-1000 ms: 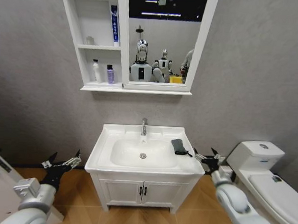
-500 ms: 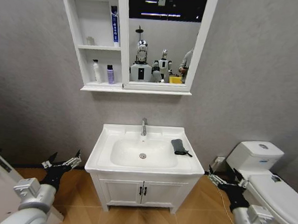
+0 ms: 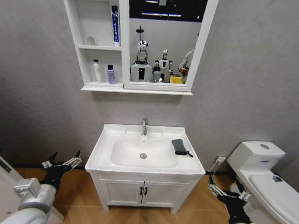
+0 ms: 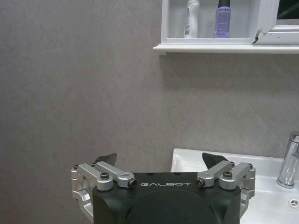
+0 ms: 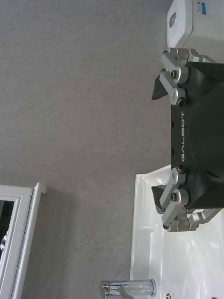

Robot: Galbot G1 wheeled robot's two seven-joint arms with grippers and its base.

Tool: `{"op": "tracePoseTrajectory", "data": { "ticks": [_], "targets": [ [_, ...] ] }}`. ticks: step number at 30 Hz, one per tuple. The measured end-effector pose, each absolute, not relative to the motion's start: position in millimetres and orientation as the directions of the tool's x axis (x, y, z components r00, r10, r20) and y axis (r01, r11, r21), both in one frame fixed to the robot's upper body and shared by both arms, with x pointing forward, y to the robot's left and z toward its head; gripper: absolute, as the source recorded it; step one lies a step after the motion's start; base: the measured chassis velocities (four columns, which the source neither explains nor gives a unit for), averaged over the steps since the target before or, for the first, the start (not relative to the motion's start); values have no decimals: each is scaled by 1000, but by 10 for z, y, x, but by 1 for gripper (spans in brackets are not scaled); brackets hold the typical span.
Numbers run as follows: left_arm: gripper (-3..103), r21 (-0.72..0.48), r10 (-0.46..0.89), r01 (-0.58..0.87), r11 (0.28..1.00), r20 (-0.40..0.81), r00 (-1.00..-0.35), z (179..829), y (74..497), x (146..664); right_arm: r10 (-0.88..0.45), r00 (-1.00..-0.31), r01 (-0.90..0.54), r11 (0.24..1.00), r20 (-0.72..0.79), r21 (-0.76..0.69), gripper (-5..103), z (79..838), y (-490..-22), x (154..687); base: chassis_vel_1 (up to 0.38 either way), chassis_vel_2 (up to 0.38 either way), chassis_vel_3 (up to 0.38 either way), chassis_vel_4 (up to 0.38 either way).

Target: Move facial cleanser and shampoo from washbasin to cabinet, then wipe washbasin with towel.

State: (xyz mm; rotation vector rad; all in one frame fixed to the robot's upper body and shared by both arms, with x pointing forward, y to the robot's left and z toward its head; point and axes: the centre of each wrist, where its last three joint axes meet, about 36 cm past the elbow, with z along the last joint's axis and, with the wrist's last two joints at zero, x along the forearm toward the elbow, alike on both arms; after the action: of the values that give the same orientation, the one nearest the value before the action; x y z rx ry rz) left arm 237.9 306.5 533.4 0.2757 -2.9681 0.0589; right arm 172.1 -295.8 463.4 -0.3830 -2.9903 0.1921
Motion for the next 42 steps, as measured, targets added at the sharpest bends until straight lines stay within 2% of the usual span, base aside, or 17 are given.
{"op": "tracePoseTrajectory", "data": {
  "ticks": [14,22,42],
  "targets": [
    [100,-24,-180,-186,982,162,-970,5334,3065,2379,256,-961,240,961,106,-139,100,4623,-2962,1731,5,-4,-3,2],
    [100,-24,-180,-186,982,162,-970,5334,3065,2379,256,-961,240,961,107,-138,100,4621,-2962,1733,130,-125,-127,132],
    [100,-24,-180,-186,982,162,-970,5334,3065,2379,256,-961,240,961,109,-138,100,4618,-2963,1733,290,-303,-281,287]
  ]
}}
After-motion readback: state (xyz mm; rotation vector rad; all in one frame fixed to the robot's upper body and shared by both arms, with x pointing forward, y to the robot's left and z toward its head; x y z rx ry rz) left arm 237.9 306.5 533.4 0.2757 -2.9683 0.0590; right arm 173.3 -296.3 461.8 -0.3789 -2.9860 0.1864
